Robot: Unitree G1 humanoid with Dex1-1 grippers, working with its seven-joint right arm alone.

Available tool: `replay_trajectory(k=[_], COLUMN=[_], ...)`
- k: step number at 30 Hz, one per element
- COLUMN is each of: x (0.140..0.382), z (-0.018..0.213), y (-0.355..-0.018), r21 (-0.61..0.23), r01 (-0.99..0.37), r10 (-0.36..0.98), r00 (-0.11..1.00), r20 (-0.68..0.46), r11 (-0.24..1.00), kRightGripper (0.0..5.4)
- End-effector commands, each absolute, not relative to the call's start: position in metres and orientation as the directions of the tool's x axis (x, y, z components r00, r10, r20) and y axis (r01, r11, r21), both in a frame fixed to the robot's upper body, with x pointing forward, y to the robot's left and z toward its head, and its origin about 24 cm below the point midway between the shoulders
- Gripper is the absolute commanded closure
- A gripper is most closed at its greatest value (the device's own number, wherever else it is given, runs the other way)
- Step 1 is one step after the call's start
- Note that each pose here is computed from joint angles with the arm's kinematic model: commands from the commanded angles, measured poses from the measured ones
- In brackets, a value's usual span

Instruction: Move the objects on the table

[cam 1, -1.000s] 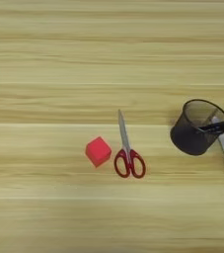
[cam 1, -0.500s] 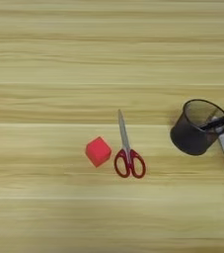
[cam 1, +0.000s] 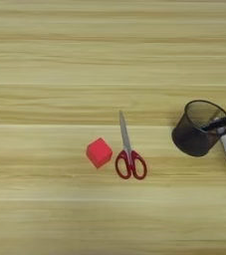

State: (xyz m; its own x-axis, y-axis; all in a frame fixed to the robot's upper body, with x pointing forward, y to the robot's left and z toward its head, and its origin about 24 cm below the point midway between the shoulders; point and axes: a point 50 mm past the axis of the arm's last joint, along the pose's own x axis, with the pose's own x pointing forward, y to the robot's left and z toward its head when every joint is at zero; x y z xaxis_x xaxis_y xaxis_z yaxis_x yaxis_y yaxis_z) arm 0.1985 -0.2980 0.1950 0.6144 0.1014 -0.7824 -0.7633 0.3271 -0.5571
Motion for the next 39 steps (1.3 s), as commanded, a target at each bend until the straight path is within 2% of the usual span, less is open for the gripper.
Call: replay_trajectory(k=[1, 12, 19, 27, 31, 39], x=[0.2, 0.199, 0.197, 0.195, 0.198, 0.199], z=[0.216, 0.217, 0.218, 0.211, 0.215, 0.208], y=[-0.293, -0.292, -0.283, -0.261, -0.251, -0.232], r21=[-0.65, -0.656, -0.669, -0.655, -0.647, -0.569], r01=[-0.713, -0.702, -0.643, -0.588, -0.532, -0.49], r10=[0.071, 0.081, 0.161, 0.282, 0.335, 0.422], r00=[0.686, 0.697, 0.755, 0.806, 0.847, 0.869], r20=[-0.724, -0.712, -0.636, -0.52, -0.414, -0.258], r11=[0.263, 0.275, 0.373, 0.475, 0.546, 0.661], kRightGripper=[0.1, 0.02, 0.02, 0.02, 0.02, 0.02])
